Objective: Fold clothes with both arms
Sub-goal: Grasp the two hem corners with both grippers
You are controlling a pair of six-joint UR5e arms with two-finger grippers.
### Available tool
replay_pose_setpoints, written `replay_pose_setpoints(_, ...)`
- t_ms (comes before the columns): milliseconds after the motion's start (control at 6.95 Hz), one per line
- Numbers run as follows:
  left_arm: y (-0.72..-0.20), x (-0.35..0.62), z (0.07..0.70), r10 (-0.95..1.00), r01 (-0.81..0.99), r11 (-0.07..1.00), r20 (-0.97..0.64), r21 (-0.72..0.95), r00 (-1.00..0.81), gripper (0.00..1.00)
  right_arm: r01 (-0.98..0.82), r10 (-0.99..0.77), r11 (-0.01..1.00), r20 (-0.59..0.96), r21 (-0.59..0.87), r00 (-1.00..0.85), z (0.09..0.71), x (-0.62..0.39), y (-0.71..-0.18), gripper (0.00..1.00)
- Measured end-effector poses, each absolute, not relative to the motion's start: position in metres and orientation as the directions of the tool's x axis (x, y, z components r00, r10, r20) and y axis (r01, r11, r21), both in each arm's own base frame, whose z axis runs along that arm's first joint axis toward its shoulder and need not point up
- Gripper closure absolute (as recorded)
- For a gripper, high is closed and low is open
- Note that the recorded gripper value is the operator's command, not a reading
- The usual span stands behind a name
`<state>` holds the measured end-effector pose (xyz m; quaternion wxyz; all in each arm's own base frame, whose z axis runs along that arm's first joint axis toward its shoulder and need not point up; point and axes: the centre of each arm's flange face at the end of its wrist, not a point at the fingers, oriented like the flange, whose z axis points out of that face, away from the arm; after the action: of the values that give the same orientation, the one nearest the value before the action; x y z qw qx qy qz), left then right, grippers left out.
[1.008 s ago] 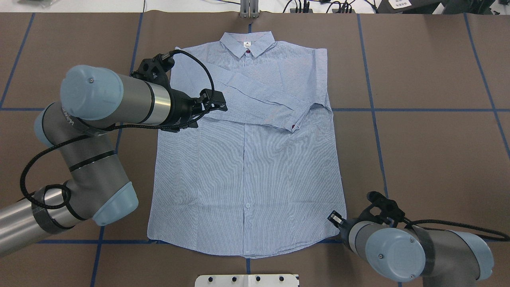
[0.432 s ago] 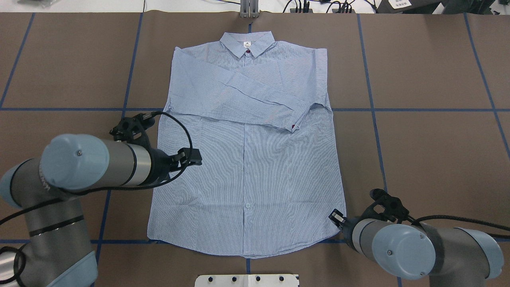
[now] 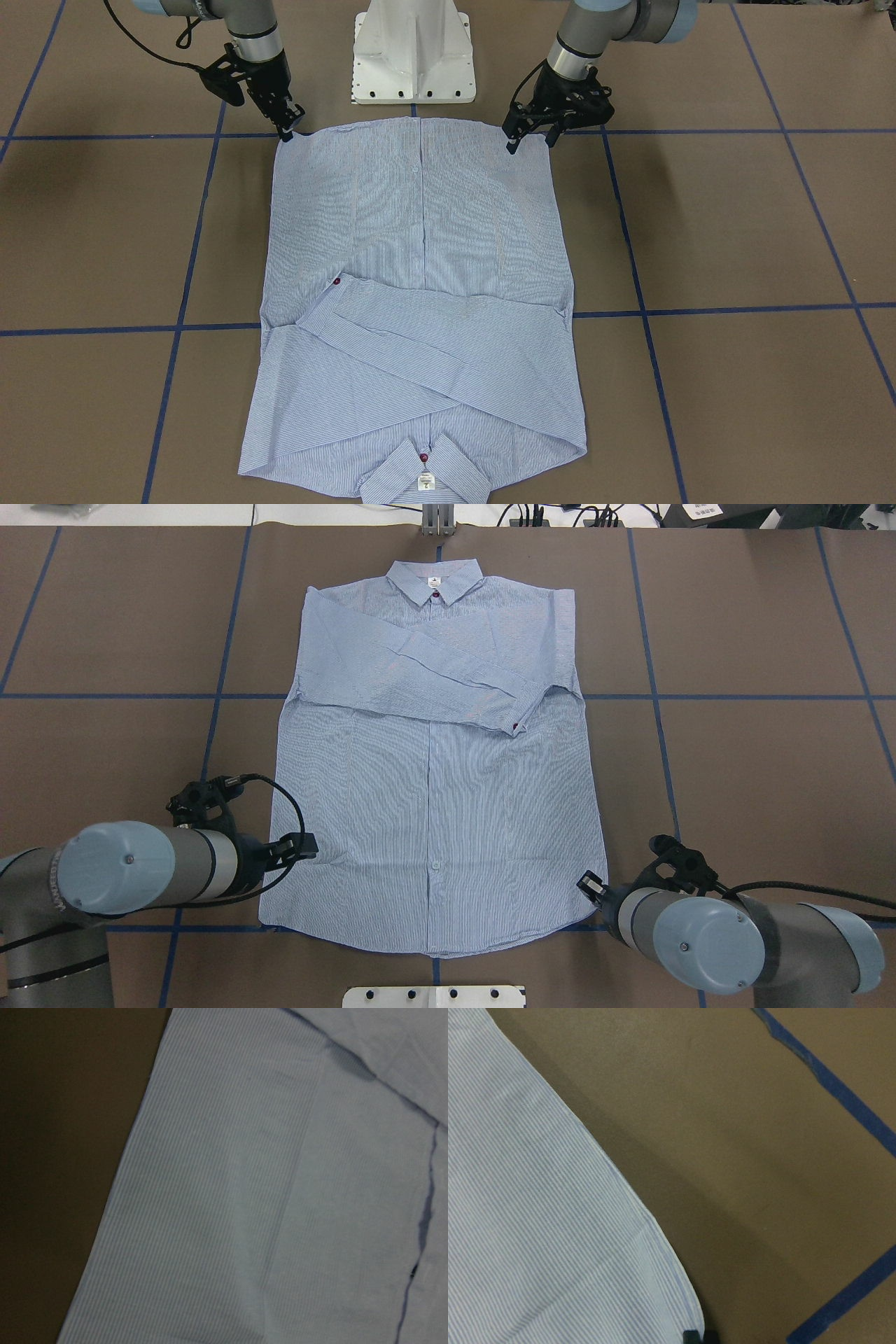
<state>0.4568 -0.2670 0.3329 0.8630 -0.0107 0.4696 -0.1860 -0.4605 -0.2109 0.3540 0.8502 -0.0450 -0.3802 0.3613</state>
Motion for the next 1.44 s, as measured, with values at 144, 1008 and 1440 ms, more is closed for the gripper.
replay_pose_setpoints(144, -0.253, 0.461, 0.343, -0.337, 0.304, 0.931, -0.793, -0.2, 0.508, 0.18, -0.58, 0.648, 0.735, 0.614, -0.351, 0.45, 0.354, -0.461, -0.211, 1.0)
replay_pose_setpoints(1008, -0.232, 0.472, 0.369, -0.345, 0.307, 0.93, -0.76, -0.2, 0.551, 0.3, -0.58, 0.648, 0.736, 0.612, -0.349, 0.454, 0.357, -0.463, -0.21, 1.0)
replay_pose_setpoints(1440, -0.228, 0.475, 0.372, -0.342, 0.3, 0.933, -0.755, -0.2, 0.56, 0.35, -0.58, 0.648, 0.736, 0.612, -0.349, 0.454, 0.356, -0.463, -0.21, 1.0)
